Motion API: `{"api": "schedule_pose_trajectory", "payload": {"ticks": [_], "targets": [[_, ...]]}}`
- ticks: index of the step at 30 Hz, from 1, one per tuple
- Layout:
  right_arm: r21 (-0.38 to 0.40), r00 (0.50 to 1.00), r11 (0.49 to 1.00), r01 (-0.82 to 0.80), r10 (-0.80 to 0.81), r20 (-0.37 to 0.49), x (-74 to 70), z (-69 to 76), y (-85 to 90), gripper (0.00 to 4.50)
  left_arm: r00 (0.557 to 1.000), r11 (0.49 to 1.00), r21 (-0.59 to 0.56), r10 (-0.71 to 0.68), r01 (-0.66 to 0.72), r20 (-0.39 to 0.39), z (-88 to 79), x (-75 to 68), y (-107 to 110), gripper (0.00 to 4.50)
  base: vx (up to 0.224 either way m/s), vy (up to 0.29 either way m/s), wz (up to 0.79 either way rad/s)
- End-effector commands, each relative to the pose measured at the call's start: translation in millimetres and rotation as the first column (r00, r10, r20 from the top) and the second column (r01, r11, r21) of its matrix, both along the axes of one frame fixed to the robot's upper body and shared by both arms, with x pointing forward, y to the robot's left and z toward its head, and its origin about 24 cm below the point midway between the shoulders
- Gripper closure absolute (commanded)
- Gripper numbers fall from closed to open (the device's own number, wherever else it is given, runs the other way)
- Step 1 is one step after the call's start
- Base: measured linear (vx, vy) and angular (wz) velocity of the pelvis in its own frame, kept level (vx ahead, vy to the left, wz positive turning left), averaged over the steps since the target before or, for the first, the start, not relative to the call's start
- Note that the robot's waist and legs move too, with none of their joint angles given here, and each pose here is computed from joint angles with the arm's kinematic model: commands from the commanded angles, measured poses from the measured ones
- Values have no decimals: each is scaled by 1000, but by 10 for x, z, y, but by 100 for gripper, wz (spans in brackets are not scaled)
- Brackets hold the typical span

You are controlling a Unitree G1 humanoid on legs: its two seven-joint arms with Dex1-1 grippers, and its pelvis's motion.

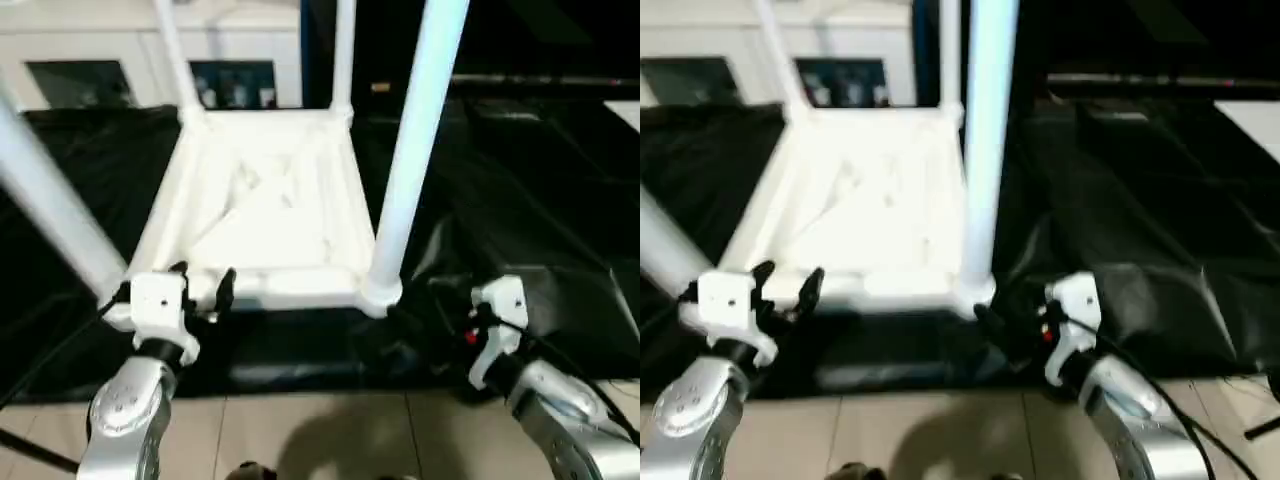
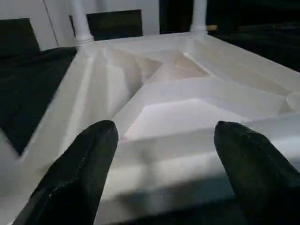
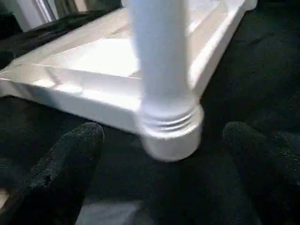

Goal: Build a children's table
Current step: Rotate leg to tighten

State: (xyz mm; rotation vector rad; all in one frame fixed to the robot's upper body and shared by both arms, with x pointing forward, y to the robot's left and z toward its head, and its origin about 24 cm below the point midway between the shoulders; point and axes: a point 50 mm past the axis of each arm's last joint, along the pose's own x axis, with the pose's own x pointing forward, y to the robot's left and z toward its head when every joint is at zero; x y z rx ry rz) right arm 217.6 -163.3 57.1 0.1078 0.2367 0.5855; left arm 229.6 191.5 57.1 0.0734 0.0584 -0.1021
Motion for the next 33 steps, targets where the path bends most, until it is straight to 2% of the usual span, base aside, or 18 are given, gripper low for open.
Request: {"api": "schedule_pose_trajectory", "payload": {"ticks": [1,6,12,23,25,28,30,33], "targets": [[-11,1000,1000,-6,6,14,28,43,-8,0,1000,1000,-7,-4,4,-3,-15,-4,-18,66,81,31,3],[-18,997,998,62,-62,43,141,19,20,0,1000,1000,0,-22,22,-3,-5,21,-49,66,-53,-76,24],[-1,997,999,49,-48,59,193,25,120,0,1000,1000,1,9,-9,24,40,68,-19,66,-75,139,11],[-8,993,996,94,-93,76,291,-26,183,0,999,999,6,33,-33,22,37,79,-1,66,-43,102,-6],[-11,993,995,96,-95,72,326,-34,203,0,998,998,7,68,-68,-14,-9,92,51,66,-65,-5,-15],[34,993,995,89,-91,71,370,-25,237,0,998,996,-61,62,-63,-23,-14,119,56,30,-34,-12,-9],[79,994,994,79,-85,73,396,-11,266,0,997,996,-60,66,-69,-40,-24,151,65,22,-33,-10,-19],[81,995,995,58,-64,78,426,-9,307,0,998,997,-55,52,-54,-47,-22,210,56,4,-7,-1,-7]]}}
